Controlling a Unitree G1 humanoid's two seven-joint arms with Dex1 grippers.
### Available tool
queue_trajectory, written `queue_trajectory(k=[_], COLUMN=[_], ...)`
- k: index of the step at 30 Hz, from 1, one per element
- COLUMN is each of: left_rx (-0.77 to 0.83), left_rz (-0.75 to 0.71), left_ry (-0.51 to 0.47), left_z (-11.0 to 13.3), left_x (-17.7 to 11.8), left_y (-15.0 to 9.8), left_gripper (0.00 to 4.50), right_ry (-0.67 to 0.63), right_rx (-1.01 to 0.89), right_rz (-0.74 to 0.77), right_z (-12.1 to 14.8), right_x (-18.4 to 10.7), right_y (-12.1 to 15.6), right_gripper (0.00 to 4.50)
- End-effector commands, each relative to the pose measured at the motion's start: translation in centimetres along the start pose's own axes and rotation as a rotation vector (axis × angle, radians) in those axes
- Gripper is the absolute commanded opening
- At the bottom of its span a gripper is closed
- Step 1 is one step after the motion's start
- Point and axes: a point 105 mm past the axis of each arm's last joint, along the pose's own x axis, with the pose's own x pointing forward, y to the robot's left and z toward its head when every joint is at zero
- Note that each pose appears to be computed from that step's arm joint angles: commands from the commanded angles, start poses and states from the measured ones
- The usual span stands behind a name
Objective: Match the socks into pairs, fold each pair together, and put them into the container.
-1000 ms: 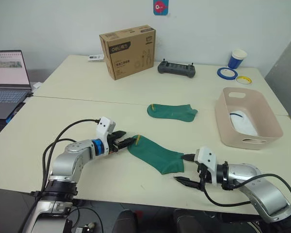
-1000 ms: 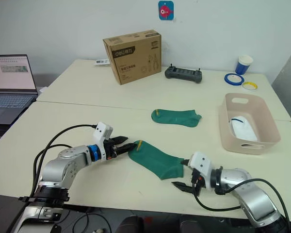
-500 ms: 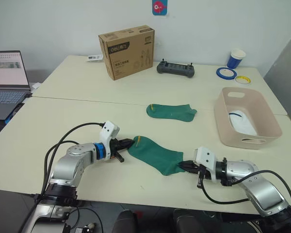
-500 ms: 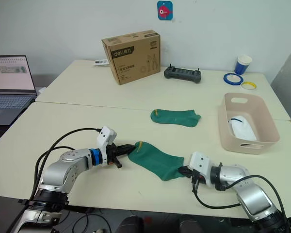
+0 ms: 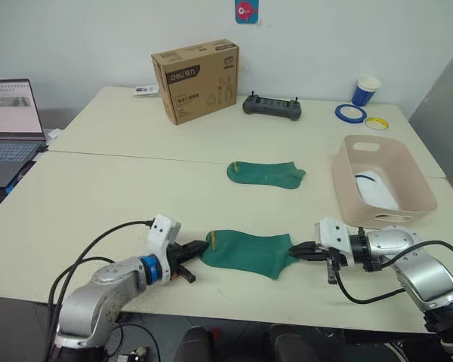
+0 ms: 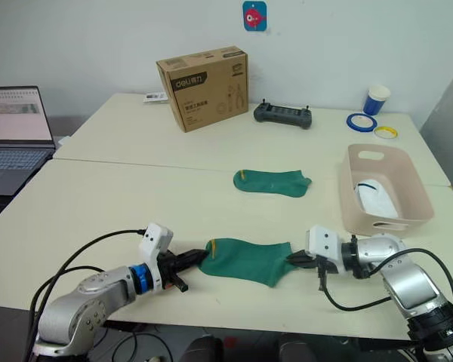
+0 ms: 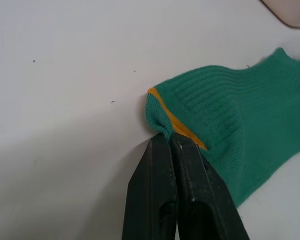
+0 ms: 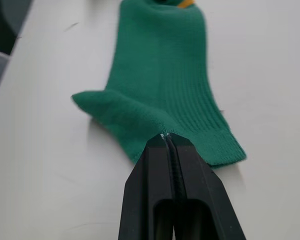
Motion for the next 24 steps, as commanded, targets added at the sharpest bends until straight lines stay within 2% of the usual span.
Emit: queue_trajectory(k=[1, 6, 10, 13, 18, 23, 24], left_rx=[0.029, 0.067, 0.055, 0.047, 0.050, 0.059, 0.061], left_rz=[0.012, 0.054, 0.062, 0.053, 0.040, 0.031, 0.024], left_ry=[-0.039, -0.018, -0.038, -0.018, 0.034, 0.034, 0.028], left_z=[0.9, 0.6, 1.5, 1.5, 0.7, 0.4, 0.6], left_x=[-0.4, -1.0, -1.8, -2.2, -1.9, -1.3, -1.4], left_y=[-0.6, 0.2, 0.9, 1.1, 1.5, 1.5, 1.3], left_gripper=[0.00, 0.00, 0.00, 0.00, 0.00, 0.00, 0.21], right_ry=[-0.008, 0.030, 0.010, 0.000, 0.024, 0.035, 0.030], right_rx=[-0.045, -0.084, -0.093, -0.086, -0.069, -0.070, -0.070], right_rz=[0.036, 0.023, 0.011, 0.013, 0.034, 0.019, -0.003], right_z=[0.6, -0.1, 0.5, 0.7, -0.2, -0.6, -0.6], right_x=[0.2, 0.4, 0.3, 0.2, 0.5, 0.4, 0.2], right_y=[0.1, -0.6, -1.3, -1.4, -0.8, -0.8, -1.1], right_gripper=[0.04, 0.04, 0.04, 0.04, 0.04, 0.04, 0.21])
